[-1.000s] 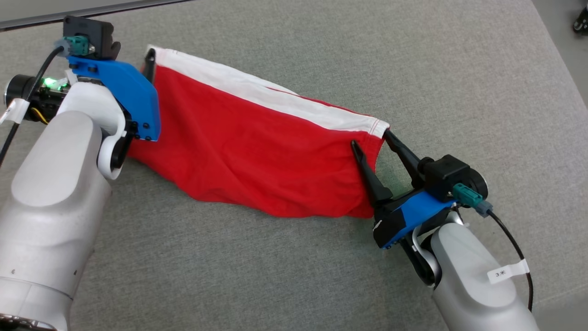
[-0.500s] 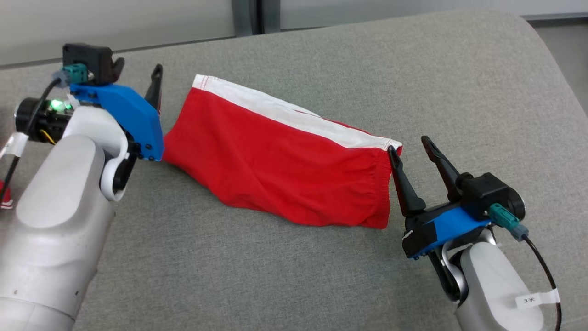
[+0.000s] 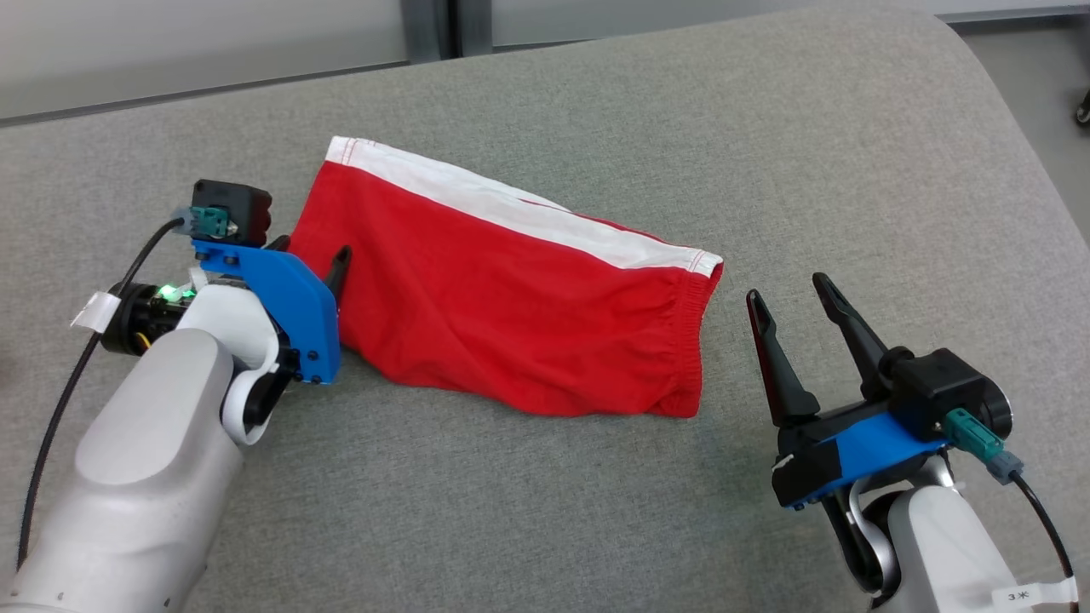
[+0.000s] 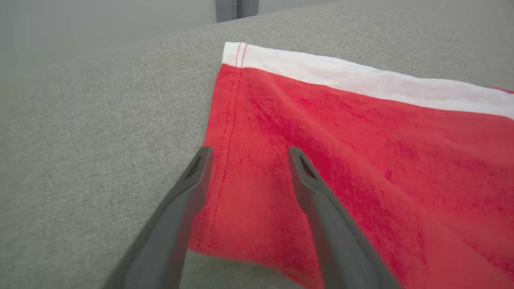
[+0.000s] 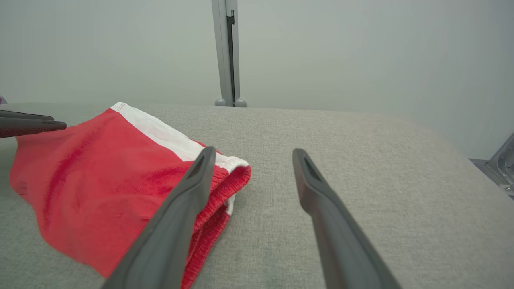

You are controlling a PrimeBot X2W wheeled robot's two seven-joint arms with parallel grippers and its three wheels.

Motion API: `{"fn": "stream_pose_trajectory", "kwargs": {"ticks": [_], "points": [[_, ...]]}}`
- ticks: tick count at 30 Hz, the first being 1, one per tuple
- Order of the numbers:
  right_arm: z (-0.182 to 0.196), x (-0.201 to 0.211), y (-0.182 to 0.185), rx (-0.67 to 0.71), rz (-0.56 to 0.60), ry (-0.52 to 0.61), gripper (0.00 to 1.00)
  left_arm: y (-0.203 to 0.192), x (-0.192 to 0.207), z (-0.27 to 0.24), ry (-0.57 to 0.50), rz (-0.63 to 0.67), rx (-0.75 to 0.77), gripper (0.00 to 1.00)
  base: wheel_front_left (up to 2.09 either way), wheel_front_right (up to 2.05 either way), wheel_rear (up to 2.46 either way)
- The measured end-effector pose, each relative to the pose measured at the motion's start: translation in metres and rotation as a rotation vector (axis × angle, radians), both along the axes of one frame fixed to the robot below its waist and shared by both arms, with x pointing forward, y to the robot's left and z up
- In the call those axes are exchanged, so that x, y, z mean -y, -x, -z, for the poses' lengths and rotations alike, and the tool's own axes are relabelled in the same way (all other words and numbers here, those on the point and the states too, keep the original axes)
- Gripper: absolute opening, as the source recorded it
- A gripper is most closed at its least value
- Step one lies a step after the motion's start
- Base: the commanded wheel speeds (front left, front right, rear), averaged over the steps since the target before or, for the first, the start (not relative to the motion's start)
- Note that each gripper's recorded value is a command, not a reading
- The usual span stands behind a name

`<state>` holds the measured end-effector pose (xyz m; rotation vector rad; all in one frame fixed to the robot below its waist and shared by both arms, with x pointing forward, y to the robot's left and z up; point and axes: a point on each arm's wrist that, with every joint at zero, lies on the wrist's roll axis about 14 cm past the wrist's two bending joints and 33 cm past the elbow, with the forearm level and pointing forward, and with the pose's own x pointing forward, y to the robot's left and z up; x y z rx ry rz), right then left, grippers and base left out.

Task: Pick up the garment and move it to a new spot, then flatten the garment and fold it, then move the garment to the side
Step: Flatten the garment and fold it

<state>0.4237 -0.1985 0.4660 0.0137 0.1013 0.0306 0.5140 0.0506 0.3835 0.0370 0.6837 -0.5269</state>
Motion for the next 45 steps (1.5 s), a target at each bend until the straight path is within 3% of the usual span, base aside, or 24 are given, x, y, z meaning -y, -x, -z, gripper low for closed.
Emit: {"fn": "stream_pose_trajectory", "kwargs": {"ticks": [11,23,24,25,26,27,38,45], "points": [[0.006,0.013,0.007,-0.022,0.039,0.008,1.00,-0.013,-0.012,0.024,-0.060,-0.041,-0.085,1.00,0.00,0.00,0.00],[0.009,0.013,0.010,-0.029,0.040,0.008,1.00,0.005,0.006,0.034,-0.015,0.006,-0.211,1.00,0.00,0.00,0.00],[0.009,0.013,0.010,-0.030,0.039,0.009,1.00,0.006,0.007,0.035,-0.016,0.008,-0.214,0.93,0.00,0.00,0.00],[0.009,0.013,0.010,-0.030,0.038,0.008,1.00,0.006,0.007,0.036,-0.016,0.009,-0.216,0.62,0.00,0.00,0.00],[0.009,0.012,0.010,-0.028,0.037,0.008,1.00,0.006,0.008,0.036,-0.016,0.010,-0.216,0.22,0.00,0.00,0.00],[0.009,0.012,0.010,-0.028,0.036,0.008,1.00,0.005,0.008,0.037,-0.014,0.011,-0.214,0.00,0.00,0.00,0.00],[0.002,0.011,0.006,0.005,0.034,0.003,1.00,0.010,-0.004,0.023,0.027,-0.023,-0.107,0.00,0.00,0.00,0.00],[-0.009,-0.001,0.002,0.032,0.001,0.013,1.00,0.032,-0.021,-0.008,0.148,-0.141,0.010,0.00,0.00,0.00,0.00]]}}
